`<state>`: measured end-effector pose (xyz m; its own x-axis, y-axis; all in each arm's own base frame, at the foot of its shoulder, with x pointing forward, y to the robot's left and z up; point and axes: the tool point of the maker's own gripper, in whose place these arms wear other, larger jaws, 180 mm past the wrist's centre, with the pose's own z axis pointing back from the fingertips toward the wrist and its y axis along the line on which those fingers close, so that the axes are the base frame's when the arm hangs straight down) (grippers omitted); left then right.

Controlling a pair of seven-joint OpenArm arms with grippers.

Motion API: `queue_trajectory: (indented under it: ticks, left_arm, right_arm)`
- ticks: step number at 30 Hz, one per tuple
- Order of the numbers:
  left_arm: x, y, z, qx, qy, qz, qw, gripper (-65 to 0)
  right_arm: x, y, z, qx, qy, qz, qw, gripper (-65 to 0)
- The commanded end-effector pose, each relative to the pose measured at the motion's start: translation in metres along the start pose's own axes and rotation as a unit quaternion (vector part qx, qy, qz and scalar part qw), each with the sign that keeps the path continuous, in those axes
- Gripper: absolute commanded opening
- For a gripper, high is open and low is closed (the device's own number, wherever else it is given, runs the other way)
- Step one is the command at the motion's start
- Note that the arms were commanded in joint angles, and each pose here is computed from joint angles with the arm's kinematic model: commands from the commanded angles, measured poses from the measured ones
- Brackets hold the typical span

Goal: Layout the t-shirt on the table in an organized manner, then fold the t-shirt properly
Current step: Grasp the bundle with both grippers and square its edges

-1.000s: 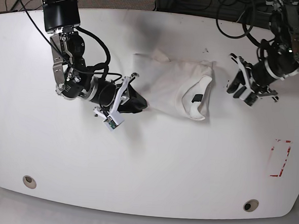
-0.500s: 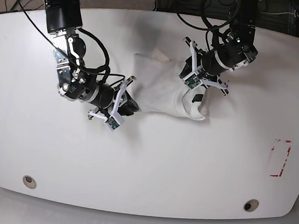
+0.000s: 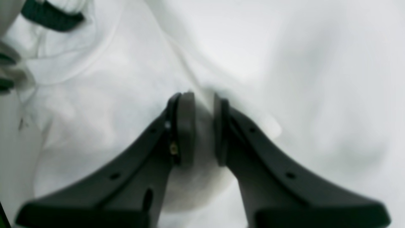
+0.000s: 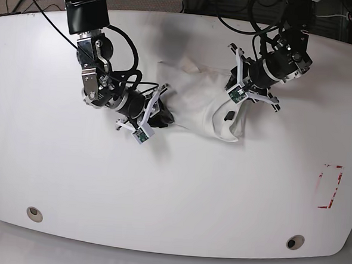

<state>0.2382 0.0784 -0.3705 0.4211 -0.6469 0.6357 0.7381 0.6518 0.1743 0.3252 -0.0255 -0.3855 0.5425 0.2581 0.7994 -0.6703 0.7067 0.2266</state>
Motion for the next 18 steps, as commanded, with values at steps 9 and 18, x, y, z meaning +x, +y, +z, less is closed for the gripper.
queue_trajectory:
  ticks: [9,18]
  left_arm:
    - [-0.051,0.014,-0.026,-0.025,0.065,0.020,0.997,-55.3]
    - [-0.049,0.038,-0.040,-0.017,0.071,0.027,0.997,-55.1]
  right_arm:
    - [-0.017,0.002,0.000,0.006,-0.030,-0.036,0.9989,-55.5]
    - [-0.047,0.023,0.018,0.011,-0.014,-0.041,0.9990,-55.6]
